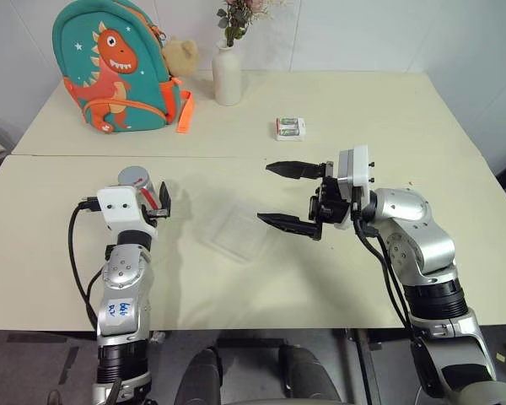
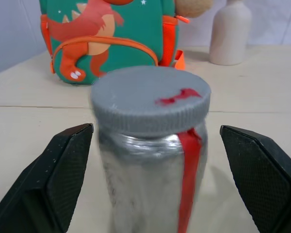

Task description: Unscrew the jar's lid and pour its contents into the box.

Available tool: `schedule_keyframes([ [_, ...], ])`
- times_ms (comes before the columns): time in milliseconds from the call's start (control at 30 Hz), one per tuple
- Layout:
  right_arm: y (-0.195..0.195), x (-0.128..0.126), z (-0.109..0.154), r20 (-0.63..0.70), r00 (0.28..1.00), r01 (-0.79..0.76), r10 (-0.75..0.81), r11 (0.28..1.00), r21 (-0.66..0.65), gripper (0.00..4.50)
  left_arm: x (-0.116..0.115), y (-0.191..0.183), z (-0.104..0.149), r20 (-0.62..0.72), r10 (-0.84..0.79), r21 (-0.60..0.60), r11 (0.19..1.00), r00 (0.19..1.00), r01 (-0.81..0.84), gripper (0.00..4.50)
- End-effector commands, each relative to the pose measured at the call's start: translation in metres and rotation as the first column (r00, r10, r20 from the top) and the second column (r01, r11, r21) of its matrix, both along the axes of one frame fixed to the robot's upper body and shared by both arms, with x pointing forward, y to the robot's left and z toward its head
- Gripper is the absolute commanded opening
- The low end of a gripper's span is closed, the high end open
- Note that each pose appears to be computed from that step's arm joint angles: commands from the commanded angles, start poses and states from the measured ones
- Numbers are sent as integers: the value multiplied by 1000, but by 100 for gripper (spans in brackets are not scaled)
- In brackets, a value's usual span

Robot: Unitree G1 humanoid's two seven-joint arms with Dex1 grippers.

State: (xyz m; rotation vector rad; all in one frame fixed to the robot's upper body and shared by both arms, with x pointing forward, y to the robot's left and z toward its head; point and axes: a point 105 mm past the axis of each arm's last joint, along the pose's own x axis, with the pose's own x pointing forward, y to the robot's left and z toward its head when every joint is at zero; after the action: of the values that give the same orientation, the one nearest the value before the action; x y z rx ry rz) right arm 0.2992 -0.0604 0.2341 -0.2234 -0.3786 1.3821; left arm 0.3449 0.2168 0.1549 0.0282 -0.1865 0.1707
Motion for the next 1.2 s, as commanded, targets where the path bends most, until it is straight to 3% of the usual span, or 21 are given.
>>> schedule_keyframes([
  [33, 1, -3, 12, 28, 999, -24, 23, 999, 25, 450, 3, 4, 9, 27, 65, 0, 998, 998, -65, 445],
  [433, 1, -3, 10, 13, 1000, -29, 29, 999, 18, 450, 12, 13, 5, -7, 186, -40, 982, 982, -187, 445],
  [533, 0, -3, 9, 10, 1000, -24, 24, 1000, 17, 450, 8, 23, -1, -32, 210, -43, 976, 977, -211, 386],
  [733, 0, -3, 8, 6, 1000, -23, 22, 1000, 20, 450, 6, 25, -4, -58, 199, -56, 978, 978, -203, 206],
  [867, 1, -3, 8, 6, 1000, -21, 21, 1000, 23, 450, 4, 24, 1, -47, 165, -61, 984, 985, -167, 197],
  [1033, 1, -4, 7, 7, 1000, -11, 11, 1000, 22, 450, -3, 20, 30, 54, -34, 22, 999, 998, 33, 197],
  [1100, -1, -4, 7, 7, 1000, 0, -1, 1000, 17, 450, -12, 9, 49, 89, -249, 112, 965, 964, 239, 197],
  [1200, -2, -4, 8, 3, 1000, 10, -10, 1000, 7, 450, -25, 1, 56, 45, -468, 186, 872, 882, 453, 197],
])
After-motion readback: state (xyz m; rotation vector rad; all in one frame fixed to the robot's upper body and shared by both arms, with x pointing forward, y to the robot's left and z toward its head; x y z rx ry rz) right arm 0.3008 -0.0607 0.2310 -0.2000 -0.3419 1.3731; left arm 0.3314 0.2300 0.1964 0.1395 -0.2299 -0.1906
